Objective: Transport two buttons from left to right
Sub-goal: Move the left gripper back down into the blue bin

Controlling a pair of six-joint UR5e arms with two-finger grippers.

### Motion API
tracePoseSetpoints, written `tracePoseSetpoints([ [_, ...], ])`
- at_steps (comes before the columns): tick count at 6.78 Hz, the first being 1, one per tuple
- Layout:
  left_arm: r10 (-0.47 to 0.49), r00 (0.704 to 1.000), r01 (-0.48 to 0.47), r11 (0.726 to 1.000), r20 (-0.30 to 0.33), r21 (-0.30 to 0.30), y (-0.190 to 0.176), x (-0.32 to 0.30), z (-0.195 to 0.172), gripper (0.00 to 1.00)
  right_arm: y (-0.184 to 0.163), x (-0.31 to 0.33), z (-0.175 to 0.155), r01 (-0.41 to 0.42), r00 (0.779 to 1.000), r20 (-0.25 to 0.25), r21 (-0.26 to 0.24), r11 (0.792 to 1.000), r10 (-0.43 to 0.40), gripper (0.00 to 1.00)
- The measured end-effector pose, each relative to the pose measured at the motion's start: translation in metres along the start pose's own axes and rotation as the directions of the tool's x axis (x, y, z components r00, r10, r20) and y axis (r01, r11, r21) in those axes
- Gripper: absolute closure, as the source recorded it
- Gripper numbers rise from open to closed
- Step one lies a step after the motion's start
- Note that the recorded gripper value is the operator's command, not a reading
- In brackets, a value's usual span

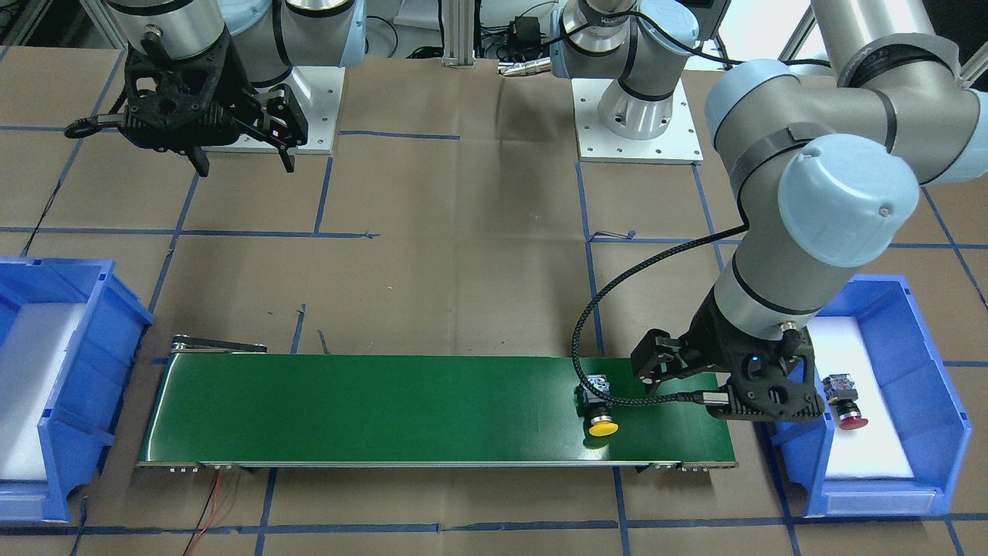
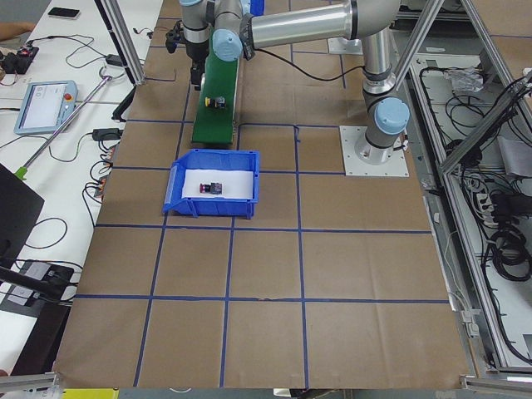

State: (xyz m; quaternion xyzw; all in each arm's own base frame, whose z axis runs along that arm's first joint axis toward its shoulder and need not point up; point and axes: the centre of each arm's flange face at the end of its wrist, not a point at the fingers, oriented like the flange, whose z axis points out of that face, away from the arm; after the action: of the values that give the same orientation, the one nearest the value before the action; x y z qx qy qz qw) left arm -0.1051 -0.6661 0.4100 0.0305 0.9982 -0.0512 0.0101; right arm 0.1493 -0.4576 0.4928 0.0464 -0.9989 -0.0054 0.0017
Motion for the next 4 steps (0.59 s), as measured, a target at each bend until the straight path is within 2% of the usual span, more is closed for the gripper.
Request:
tracePoseSetpoints([
  [2, -0.007, 1.0, 0.007, 1.0, 0.001, -0.011, -0.007, -0.083, 0.001, 0.0, 0.0, 0.0, 0.0, 0.0, 1.0, 0.0, 0.001, 1.0, 0.0, 0.0],
  [4, 0.021, 1.0, -0.02, 0.999, 0.004, -0.031, 0.002, -0.165, 0.011, 0.0, 0.0, 0.0, 0.0, 0.001, 1.0, -0.001, 0.0, 1.0, -0.001, 0.0],
])
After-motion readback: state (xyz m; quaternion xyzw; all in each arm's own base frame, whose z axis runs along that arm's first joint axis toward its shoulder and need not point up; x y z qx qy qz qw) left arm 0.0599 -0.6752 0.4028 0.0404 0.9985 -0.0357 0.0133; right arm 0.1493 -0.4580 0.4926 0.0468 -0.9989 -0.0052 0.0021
